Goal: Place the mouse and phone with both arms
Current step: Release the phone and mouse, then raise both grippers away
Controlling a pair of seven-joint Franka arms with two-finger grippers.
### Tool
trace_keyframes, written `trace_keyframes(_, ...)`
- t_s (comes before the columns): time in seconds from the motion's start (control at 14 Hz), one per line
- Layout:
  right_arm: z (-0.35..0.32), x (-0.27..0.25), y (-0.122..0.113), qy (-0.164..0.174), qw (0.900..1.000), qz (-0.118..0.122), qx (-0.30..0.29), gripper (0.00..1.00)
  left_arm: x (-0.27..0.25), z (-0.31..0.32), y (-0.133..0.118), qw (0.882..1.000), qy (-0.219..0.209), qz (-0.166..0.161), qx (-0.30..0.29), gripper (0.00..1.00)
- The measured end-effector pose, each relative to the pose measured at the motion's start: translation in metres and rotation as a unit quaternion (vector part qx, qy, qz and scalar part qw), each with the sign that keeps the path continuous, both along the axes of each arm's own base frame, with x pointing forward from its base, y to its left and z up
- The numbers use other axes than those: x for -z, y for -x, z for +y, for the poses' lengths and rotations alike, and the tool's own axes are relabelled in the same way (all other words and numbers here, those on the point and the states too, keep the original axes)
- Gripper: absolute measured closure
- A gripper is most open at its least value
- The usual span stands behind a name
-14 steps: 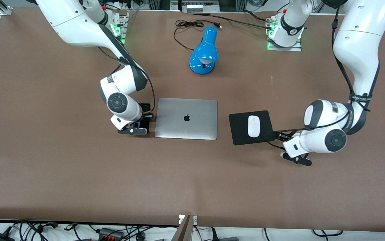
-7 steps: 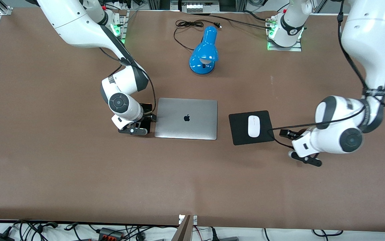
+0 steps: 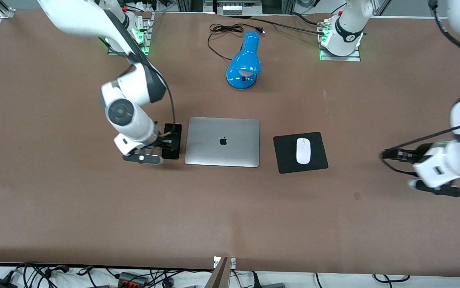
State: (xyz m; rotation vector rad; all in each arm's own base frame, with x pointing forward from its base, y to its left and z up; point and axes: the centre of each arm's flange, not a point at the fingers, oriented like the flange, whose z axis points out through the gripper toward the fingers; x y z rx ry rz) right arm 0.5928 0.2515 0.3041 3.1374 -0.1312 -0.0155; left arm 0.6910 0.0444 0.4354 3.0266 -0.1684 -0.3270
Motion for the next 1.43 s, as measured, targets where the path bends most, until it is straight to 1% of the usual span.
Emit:
trace_keyframes(0.07, -0.009, -0.025, -0.005, 0.005, 1.000, 0.001, -0.006, 0.00, -0.006, 0.018, 0.001, 1.000, 0.008, -0.007, -0.015, 0.00)
trace_keyframes(0.14, -0.020, -0.050, -0.011, 0.012, 1.000, 0.007, -0.013, 0.00, -0.014, 0.029, 0.003, 1.000, 0.010, -0.014, -0.025, 0.00)
trace_keyframes(0.29, -0.043, -0.097, -0.028, 0.020, 0.999, 0.021, -0.028, 0.00, -0.038, 0.033, 0.008, 0.999, 0.007, -0.030, -0.033, 0.00)
trace_keyframes(0.36, -0.056, -0.117, -0.036, 0.021, 0.999, 0.024, -0.034, 0.00, -0.053, 0.030, 0.013, 0.998, 0.003, -0.034, -0.043, 0.00)
trace_keyframes(0.5, -0.085, -0.152, -0.049, 0.021, 0.999, 0.023, -0.031, 0.00, -0.075, 0.013, 0.026, 0.996, -0.010, -0.026, -0.081, 0.00)
trace_keyframes(0.57, -0.101, -0.169, -0.055, 0.020, 0.999, 0.021, -0.023, 0.00, -0.084, -0.005, 0.032, 0.995, -0.024, -0.018, -0.092, 0.00)
trace_keyframes(0.64, -0.118, -0.186, -0.059, 0.020, 0.999, 0.018, -0.018, 0.00, -0.094, -0.028, 0.039, 0.994, -0.054, -0.016, -0.090, 0.00)
trace_keyframes(0.71, -0.133, -0.203, -0.061, 0.020, 1.000, 0.016, -0.018, 0.00, -0.106, -0.052, 0.046, 0.992, -0.093, -0.021, -0.082, 0.00)
trace_keyframes(0.79, -0.148, -0.216, -0.062, 0.022, 1.000, 0.014, -0.014, 0.00, -0.117, -0.070, 0.052, 0.989, -0.121, -0.029, -0.083, 0.00)
trace_keyframes(0.86, -0.166, -0.226, -0.062, 0.026, 1.000, 0.015, -0.008, 0.00, -0.128, -0.077, 0.057, 0.986, -0.136, -0.038, -0.094, 0.00)
trace_keyframes(0.93, -0.189, -0.232, -0.061, 0.029, 0.999, 0.021, -0.009, 0.00, -0.135, -0.071, 0.060, 0.984, -0.140, -0.042, -0.105, 0.00)
trace_keyframes(1.0, -0.213, -0.237, -0.060, 0.031, 0.999, 0.028, -0.016, 0.00, -0.139, -0.058, 0.062, 0.983, -0.135, -0.043, -0.116, 0.00)
trace_keyframes(1.07, -0.237, -0.244, -0.059, 0.032, 0.999, 0.033, -0.020, 0.00, -0.142, -0.050, 0.063, 0.984, -0.115, -0.040, -0.126, 0.00)
trace_keyframes(1.14, -0.257, -0.251, -0.059, 0.029, 0.999, 0.031, -0.018, 0.00, -0.145, -0.048, 0.064, 0.986, -0.090, -0.037, -0.134, 0.00)
trace_keyframes(1.21, -0.267, -0.259, -0.058, 0.021, 0.999, 0.025, -0.014, 0.00, -0.149, -0.050, 0.067, 0.987, -0.076, -0.038, -0.135, 0.00)
trace_keyframes(1.36, -0.275, -0.277, -0.053, 0.008, 1.000, 0.007, -0.010, 0.00, -0.159, -0.059, 0.071, 0.988, -0.070, -0.046, -0.129, 0.00)
trace_keyframes(1.43, -0.277, -0.286, -0.050, 0.008, 1.000, 0.000, -0.012, 0.00, -0.162, -0.064, 0.072, 0.989, -0.069, -0.049, -0.123, 0.00)
